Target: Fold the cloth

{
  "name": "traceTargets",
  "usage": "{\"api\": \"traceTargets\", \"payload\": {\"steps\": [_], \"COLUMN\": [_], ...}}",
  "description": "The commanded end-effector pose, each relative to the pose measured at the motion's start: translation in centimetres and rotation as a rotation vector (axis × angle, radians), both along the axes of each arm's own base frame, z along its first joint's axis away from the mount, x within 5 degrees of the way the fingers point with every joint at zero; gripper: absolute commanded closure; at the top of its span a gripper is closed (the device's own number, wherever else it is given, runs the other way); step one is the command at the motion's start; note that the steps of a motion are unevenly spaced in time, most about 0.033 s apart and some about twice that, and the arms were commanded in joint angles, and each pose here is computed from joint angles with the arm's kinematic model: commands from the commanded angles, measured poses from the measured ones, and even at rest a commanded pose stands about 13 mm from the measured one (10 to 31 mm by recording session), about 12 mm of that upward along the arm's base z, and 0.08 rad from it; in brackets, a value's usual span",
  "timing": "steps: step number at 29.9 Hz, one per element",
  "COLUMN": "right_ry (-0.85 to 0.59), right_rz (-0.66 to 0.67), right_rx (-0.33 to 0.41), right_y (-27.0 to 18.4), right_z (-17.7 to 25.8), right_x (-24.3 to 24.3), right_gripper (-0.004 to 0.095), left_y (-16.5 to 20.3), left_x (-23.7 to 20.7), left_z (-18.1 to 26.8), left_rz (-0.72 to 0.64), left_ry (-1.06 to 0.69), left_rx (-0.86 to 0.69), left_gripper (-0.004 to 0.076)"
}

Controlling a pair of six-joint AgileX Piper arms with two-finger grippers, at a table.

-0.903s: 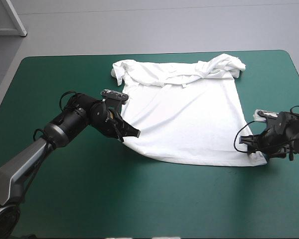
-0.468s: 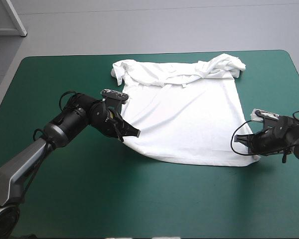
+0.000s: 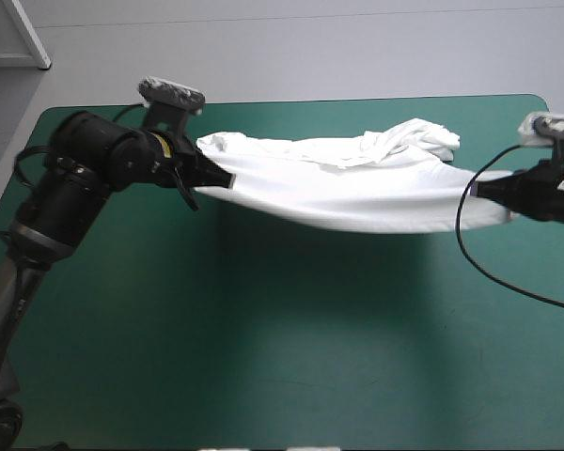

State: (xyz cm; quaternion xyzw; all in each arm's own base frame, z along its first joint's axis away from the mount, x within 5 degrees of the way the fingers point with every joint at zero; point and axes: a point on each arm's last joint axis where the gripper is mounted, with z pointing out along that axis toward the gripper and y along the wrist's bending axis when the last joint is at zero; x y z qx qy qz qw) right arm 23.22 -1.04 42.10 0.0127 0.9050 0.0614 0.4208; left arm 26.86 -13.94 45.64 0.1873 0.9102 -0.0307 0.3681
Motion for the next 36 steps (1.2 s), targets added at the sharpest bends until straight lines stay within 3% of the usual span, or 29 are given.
{"api": "traceTargets", "payload": {"steps": [1, 11, 16, 26, 30, 36], "right_ry": [-0.232, -0.707, -0.855, -1.057, -1.086, -1.034], "right_rz": [-0.007, -0.053, -0.09, -0.094, -0.069, 0.024], "right_rx": [-0.025, -0.073, -0.134, -0.16, -0.124, -0.019], "right_y": [0.3, 0.8, 0.8, 1.6, 1.9, 2.1], "right_z": [7.1, 19.4, 22.5, 25.8, 26.1, 25.9], "right_x": [-2.3, -9.8, -13.6, -20.5, -20.3, -14.3], "right_gripper": [0.0924, 0.0924, 0.0924, 0.0924, 0.0924, 0.0924], "left_y": [2.3, 6.6, 8.7, 12.5, 12.9, 9.5], "left_x": [-2.7, -9.4, -13.0, -19.1, -19.0, -13.0], "left_z": [6.6, 17.0, 19.6, 21.4, 21.4, 20.6], "left_rz": [0.028, 0.028, 0.034, 0.056, 0.084, 0.073], "left_ry": [-0.228, -0.642, -0.789, -0.929, -0.946, -0.908], "left_rx": [-0.027, -0.158, -0.203, -0.248, -0.196, -0.107], "left_gripper": [0.0734, 0.0734, 0.0734, 0.0734, 0.0734, 0.0734]}}
